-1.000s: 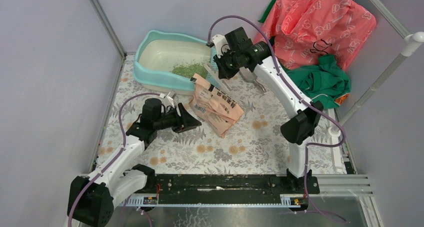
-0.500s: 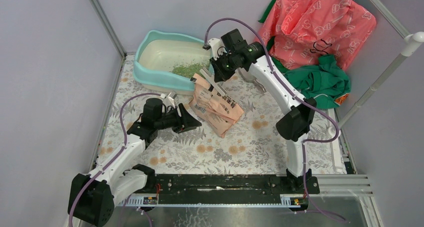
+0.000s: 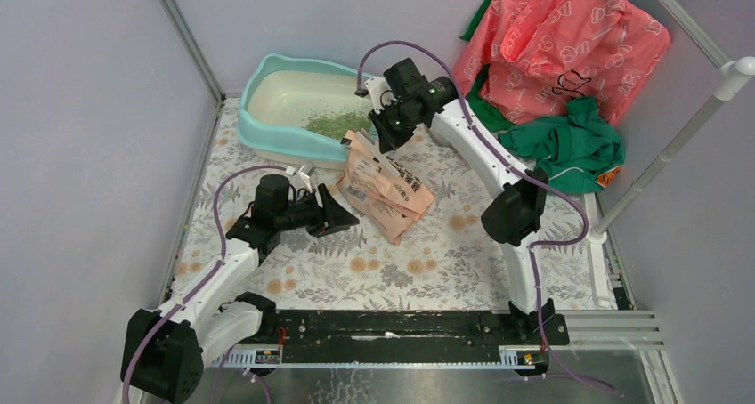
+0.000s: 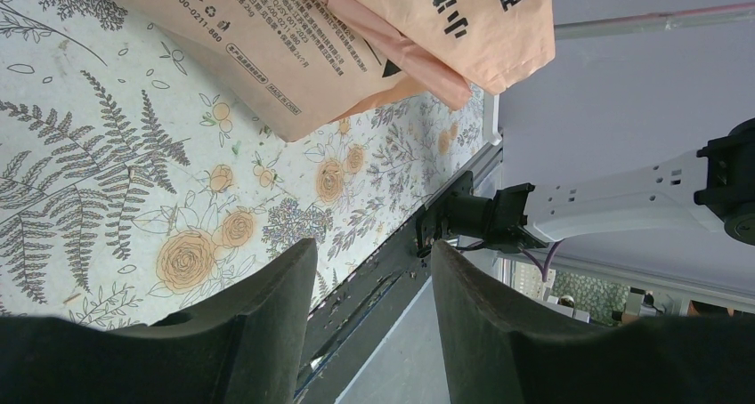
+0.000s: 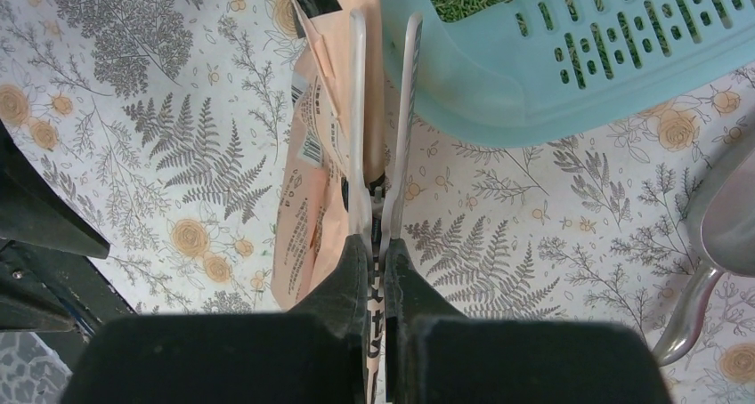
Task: Fill the litter box with clean litter
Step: Clamp the cat litter bag at the center of the board.
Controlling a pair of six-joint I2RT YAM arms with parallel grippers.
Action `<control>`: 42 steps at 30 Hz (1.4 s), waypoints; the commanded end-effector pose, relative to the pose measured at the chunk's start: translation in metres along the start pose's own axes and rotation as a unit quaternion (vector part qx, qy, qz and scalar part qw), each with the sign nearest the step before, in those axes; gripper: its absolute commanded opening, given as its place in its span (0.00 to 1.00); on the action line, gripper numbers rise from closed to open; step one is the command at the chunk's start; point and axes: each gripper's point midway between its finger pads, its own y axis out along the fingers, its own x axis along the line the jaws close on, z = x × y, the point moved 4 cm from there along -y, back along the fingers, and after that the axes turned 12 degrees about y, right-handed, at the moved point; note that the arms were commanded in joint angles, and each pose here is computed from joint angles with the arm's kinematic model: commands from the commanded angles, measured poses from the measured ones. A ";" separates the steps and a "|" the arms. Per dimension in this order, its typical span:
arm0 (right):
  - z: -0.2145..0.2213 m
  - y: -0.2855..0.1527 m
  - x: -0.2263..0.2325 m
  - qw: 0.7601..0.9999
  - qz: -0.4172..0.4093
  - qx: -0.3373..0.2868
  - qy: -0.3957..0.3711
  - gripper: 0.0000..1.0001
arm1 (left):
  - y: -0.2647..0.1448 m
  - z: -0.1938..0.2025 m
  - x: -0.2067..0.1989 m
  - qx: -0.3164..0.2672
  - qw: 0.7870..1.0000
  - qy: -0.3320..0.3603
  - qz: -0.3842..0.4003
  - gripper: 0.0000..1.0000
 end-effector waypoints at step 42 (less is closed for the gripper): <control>0.040 0.010 0.010 0.990 0.095 0.105 -0.019 0.00 | -0.001 -0.011 -0.007 -0.022 0.999 0.019 0.016 0.57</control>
